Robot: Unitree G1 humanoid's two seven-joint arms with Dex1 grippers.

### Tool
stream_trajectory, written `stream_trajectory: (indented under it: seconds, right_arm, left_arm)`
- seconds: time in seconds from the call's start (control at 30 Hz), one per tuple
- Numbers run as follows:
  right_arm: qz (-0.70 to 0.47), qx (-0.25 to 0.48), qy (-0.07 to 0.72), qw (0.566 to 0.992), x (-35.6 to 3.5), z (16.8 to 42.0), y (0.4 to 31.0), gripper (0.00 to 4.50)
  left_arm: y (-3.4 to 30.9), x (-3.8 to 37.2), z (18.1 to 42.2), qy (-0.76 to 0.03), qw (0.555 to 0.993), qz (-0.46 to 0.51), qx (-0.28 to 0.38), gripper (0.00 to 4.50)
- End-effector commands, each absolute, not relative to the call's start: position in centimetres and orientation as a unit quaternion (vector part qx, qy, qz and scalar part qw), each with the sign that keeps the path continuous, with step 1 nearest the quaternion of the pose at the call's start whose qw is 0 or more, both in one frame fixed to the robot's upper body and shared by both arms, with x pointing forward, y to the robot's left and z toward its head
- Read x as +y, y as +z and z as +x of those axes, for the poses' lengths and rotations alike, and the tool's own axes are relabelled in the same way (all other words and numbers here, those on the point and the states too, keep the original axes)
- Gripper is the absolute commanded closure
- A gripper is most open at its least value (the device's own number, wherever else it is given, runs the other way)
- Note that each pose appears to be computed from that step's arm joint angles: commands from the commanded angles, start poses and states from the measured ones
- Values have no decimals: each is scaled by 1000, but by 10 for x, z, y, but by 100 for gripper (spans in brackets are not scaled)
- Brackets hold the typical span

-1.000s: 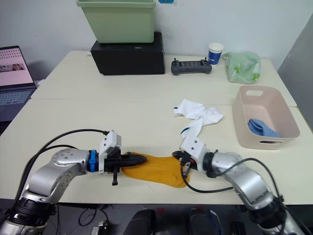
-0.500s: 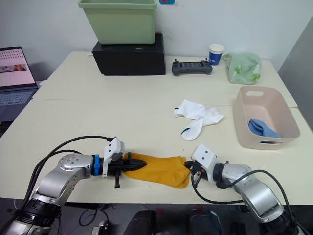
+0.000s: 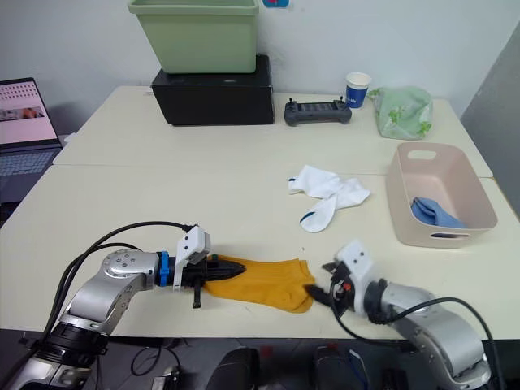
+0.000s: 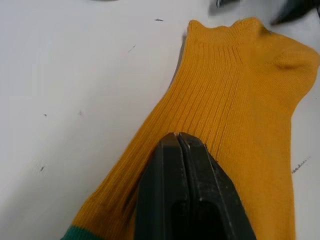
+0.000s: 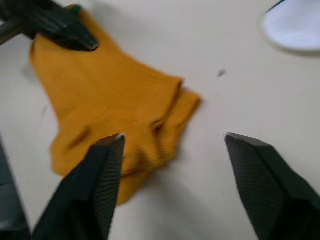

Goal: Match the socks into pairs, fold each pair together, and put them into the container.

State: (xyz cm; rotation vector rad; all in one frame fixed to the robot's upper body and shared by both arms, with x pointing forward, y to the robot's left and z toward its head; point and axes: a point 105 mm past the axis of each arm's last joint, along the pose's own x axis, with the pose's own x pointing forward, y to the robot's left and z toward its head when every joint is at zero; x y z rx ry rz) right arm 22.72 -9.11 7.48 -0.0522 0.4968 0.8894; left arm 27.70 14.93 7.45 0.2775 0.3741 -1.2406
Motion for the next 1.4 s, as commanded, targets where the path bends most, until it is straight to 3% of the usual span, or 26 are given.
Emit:
stream_trajectory:
  seconds: [0.03, 0.07, 0.17, 0.47, 0.7, 0.93, 1.13, 1.4]
  right_arm:
    - [-28, 255, 431, 865, -78, 219, 67, 68]
    - [-28, 260, 430, 864, -76, 219, 64, 68]
    - [-21, 253, 430, 867, -69, 222, 66, 134]
    - [-9, 215, 430, 877, -75, 235, 90, 447]
    - [15, 221, 413, 883, -102, 251, 108, 447]
    - [7, 236, 440, 866, -102, 245, 114, 447]
    - [22, 236, 476, 847, -82, 240, 123, 447]
    - [132, 254, 487, 825, -35, 256, 130, 447]
  left_arm:
    - [71, 148, 272, -582, 783, 130, 178, 450]
    - [71, 149, 273, -581, 784, 131, 178, 450]
    - [71, 150, 273, -578, 786, 132, 175, 450]
    - [90, 141, 278, -572, 800, 120, 135, 450]
    - [116, 109, 289, -599, 788, 100, 97, 450]
    - [84, 100, 291, -624, 752, 137, 160, 450]
    - [61, 102, 297, -613, 751, 165, 183, 450]
    - [66, 105, 293, -622, 749, 157, 168, 450]
